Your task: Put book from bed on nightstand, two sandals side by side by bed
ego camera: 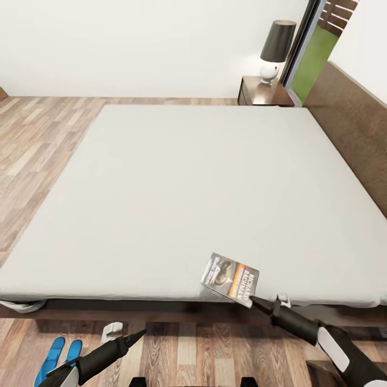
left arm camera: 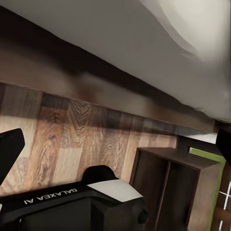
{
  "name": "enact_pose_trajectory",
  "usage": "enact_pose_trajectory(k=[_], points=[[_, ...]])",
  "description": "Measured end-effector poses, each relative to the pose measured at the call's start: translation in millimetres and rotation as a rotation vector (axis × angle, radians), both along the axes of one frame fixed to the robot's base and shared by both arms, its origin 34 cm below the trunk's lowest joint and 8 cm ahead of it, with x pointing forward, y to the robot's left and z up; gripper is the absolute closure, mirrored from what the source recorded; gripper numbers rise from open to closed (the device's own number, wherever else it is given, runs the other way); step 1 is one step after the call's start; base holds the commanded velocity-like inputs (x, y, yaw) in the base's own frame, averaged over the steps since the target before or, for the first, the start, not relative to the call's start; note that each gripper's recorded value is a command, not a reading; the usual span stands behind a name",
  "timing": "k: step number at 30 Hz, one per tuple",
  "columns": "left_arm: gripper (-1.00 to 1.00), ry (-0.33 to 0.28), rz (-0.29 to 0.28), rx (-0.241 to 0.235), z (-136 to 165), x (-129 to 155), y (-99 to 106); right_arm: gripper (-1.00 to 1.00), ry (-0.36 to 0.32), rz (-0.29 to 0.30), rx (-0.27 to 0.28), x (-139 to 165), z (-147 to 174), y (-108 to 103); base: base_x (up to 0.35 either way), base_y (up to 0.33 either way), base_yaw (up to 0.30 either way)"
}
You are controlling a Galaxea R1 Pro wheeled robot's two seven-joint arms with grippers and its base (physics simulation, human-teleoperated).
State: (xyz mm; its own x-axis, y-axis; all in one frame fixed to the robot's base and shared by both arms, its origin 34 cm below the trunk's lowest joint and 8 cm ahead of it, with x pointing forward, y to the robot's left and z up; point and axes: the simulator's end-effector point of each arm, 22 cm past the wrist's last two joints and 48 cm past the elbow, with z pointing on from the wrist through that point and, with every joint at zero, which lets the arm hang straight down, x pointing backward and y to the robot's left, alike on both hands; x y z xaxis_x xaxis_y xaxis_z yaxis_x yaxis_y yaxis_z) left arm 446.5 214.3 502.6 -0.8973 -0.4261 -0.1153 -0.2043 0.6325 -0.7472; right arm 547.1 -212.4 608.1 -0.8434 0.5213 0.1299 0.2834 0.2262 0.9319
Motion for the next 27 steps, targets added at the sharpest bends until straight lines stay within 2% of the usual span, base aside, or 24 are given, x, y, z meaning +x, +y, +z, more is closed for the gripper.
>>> enact_pose_trajectory(k=[2, 5, 8, 13, 27], points=[[-1.00, 0.000, 0.000, 0.000, 3.1, -0.1, -0.2, 1.00, -0.039, -0.007, 0.028, 4.8, 23.0, -34.6, 0.000, 0.000, 0.000], [-1.00, 0.000, 0.000, -0.001, 7.6, -0.4, -0.3, 1.00, -0.078, -0.010, 0.067, 7.3, 46.2, -53.6, 0.000, 0.000, 0.000], [-1.00, 0.000, 0.000, -0.001, 12.0, -0.6, -0.3, 1.00, -0.102, -0.006, 0.074, 8.0, 62.1, -71.5, 0.000, 0.000, 0.000], [-1.00, 0.001, 0.000, -0.001, 19.2, -1.4, -0.5, 1.00, -0.107, -0.004, 0.073, 7.9, 72.4, -77.3, 0.000, 0.000, 0.000], [-1.00, 0.006, 0.001, 0.009, 36.8, -3.6, 1.1, 1.00, -0.104, 0.010, 0.062, 2.9, 89.3, -76.9, 0.000, 0.000, 0.000]])
